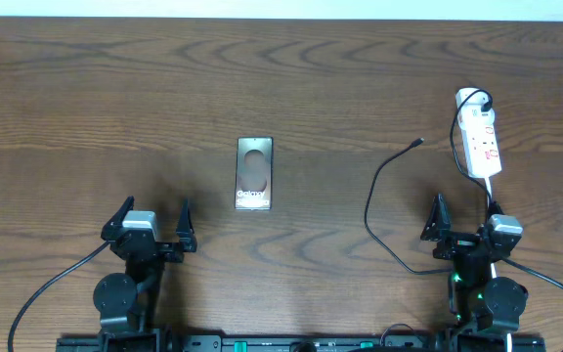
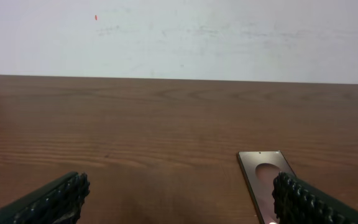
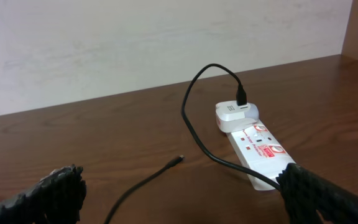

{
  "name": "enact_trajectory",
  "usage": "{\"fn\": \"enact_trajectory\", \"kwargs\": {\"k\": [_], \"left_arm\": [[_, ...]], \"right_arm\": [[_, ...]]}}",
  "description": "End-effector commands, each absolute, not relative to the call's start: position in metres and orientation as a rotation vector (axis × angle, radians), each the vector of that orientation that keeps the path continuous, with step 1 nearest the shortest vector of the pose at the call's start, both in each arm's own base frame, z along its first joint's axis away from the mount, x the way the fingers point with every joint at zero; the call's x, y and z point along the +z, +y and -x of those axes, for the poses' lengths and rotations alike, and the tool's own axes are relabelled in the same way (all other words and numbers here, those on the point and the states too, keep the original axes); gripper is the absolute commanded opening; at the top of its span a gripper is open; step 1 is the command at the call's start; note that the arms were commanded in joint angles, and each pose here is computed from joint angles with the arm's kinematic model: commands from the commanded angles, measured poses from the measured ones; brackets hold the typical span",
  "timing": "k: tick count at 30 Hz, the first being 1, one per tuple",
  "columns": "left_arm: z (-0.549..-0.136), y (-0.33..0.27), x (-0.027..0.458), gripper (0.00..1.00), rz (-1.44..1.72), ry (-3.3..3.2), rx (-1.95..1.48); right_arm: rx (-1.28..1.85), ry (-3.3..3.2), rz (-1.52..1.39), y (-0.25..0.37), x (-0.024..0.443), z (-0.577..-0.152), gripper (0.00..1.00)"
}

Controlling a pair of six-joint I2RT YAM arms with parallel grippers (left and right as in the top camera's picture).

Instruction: Plug charger to phone and switch on socket

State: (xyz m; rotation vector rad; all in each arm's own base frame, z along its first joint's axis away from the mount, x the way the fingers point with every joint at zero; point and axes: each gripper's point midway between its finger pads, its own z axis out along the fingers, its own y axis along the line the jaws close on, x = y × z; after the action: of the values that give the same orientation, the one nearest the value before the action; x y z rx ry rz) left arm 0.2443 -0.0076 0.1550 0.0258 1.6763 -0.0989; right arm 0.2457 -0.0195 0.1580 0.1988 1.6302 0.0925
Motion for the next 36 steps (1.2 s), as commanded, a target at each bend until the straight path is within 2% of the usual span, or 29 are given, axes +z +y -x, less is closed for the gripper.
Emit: {"fn": "enact_trajectory", "kwargs": {"k": [1,20,30,36], "left_arm": [[-0.244,-0.006,0.137,0.96,-0.021,1.725,-0.094],[-0.245,0.011,0.135,0.96,-0.016,1.732,0.055],[-0.245,-0.005,0.14,0.96,-0.083,1.712,-0.029],[-0.241,-0.032,0.147,0.96,-0.165,1.691,-0.194]], "right_arm": [[0.1,1.632,-0.18,-0.016,0.158,-0.246,0.99],[0.1,1.632,-0.18,-0.016,0.158,-0.246,0.99],[0.1,1.632,-0.18,-0.016,0.158,-0.246,0.99],[0.1,1.632,-0.18,-0.016,0.158,-0.246,0.99]]}}
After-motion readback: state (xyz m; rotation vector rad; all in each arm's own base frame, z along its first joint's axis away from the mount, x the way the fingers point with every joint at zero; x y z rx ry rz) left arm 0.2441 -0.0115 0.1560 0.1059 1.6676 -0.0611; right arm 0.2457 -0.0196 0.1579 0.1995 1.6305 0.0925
